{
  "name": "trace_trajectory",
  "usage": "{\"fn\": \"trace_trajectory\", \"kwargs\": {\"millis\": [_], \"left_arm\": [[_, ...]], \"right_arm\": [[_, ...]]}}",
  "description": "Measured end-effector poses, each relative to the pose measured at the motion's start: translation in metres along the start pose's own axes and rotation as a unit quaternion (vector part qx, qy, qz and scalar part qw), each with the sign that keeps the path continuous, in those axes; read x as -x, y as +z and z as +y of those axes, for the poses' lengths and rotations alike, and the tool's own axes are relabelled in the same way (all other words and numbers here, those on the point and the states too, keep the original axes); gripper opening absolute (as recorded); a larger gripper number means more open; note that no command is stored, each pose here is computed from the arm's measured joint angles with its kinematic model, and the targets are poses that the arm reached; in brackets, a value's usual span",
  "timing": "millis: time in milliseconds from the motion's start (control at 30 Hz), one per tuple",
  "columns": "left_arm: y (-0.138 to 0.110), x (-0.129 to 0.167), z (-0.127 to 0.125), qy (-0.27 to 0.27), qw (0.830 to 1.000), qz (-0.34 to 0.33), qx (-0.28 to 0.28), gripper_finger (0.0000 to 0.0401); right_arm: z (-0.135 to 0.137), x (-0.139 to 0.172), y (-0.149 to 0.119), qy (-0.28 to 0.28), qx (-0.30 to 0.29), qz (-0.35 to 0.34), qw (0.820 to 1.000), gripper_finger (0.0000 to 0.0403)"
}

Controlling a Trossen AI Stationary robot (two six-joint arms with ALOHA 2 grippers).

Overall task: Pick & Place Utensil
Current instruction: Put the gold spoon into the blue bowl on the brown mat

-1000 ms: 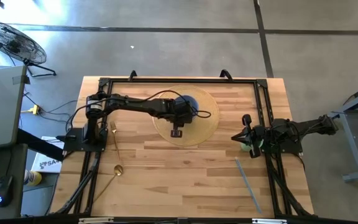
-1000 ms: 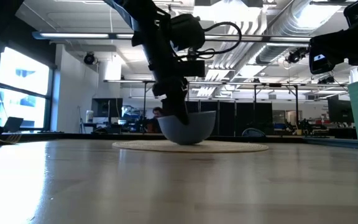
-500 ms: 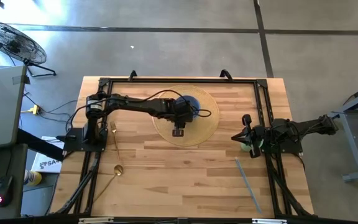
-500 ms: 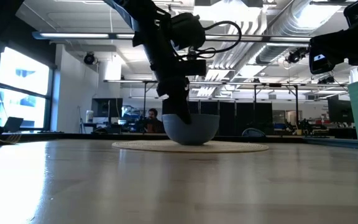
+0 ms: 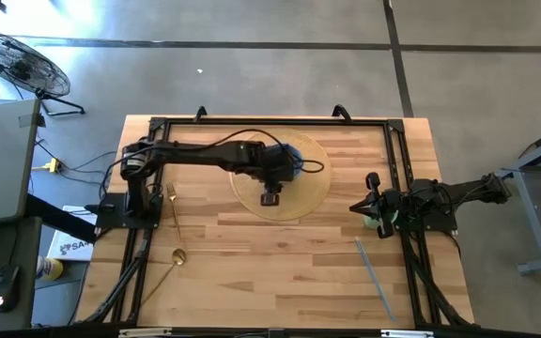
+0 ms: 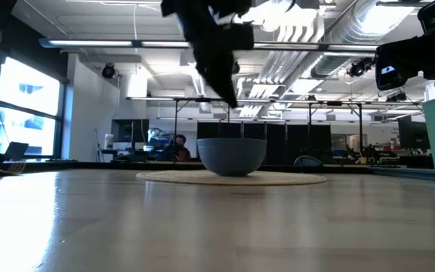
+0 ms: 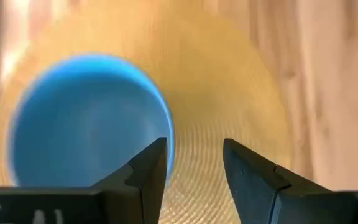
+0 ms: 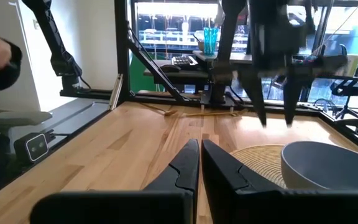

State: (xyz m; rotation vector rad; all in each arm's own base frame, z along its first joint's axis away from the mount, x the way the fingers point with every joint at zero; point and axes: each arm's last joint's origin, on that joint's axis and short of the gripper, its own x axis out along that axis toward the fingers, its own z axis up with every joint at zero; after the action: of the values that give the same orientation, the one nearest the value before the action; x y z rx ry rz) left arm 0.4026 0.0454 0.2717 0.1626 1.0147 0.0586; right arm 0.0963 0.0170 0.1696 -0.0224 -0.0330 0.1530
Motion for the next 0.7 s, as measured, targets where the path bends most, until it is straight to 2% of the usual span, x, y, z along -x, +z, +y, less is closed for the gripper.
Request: {"fn": "trace_trajectory", "kwargs": {"millis": [233,433,700], "left_arm": [[0.009,0.050,-0.032,-0.037,0.995,0.090,0.026,0.0152],[-0.014,0.069,-0.075,-0.048,0.970,0.237,0.035,0.0152],[-0.057,0.058,-0.138,-0.013,0.931,0.361,0.046,0.0152]], "right_arm": [[0.000,0.000,0.000,0.000,0.000,0.000,1.000,0.0012],[0.000,0.000,0.000,0.000,0.000,0.000,1.000,0.0012],[0.000,0.000,0.000,0.000,0.000,0.000,1.000,0.0012]]}}
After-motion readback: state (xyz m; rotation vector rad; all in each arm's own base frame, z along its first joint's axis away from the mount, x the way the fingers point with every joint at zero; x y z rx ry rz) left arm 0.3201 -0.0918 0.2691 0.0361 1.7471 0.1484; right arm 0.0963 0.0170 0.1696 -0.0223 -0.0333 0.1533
